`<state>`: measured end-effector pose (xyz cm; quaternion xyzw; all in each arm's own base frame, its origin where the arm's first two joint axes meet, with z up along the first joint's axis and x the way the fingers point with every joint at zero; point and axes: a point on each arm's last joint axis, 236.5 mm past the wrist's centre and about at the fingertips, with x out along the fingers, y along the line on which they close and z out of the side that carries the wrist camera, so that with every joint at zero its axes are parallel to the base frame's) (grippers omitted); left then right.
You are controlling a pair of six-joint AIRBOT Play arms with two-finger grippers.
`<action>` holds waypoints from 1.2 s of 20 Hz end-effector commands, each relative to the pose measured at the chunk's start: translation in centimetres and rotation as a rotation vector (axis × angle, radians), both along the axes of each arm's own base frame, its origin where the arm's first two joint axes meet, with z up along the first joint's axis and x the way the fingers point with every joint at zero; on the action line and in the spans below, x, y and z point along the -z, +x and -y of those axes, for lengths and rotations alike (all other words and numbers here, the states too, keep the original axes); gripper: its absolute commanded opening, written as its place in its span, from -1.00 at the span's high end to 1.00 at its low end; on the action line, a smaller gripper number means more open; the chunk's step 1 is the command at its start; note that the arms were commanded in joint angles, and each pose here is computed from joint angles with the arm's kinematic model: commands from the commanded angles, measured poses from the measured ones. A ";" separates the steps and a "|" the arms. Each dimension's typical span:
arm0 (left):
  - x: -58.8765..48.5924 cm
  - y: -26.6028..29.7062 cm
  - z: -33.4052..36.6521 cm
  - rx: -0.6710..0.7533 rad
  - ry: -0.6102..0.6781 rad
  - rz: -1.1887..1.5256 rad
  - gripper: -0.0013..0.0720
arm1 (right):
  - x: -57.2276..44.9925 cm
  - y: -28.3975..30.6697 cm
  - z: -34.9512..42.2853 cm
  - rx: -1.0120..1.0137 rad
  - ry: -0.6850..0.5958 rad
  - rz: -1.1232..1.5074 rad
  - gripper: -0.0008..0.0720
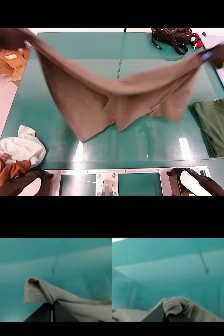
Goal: Fold the shirts.
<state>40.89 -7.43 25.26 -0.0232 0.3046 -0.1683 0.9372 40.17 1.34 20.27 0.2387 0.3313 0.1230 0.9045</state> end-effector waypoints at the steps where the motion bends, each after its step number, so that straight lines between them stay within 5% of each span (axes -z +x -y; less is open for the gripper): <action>1: 13.7 1.7 2.6 0.045 -0.130 -0.275 0.91 | 14.7 2.3 -2.5 -0.013 0.040 -0.229 0.91; 6: 26.4 2.8 2.7 -0.011 -0.183 -0.518 0.91 | 26.3 6.2 -3.0 0.011 0.061 -0.421 0.82; 8: 27.7 3.0 2.6 -0.018 -0.181 -0.541 0.91 | 25.0 7.3 -1.7 0.010 0.067 -0.408 0.12; 15: 27.9 3.1 2.5 -0.020 -0.174 -0.542 0.91 | 19.1 1.5 4.0 0.033 0.166 -0.499 0.11; 18: 28.0 2.9 2.5 -0.017 -0.175 -0.546 0.91 | 23.3 -3.4 -0.2 -0.013 0.221 -0.632 -0.12; 24: 28.0 2.6 2.6 -0.010 -0.176 -0.559 0.91 | 30.4 -7.3 -12.0 -0.154 0.187 -0.728 -0.14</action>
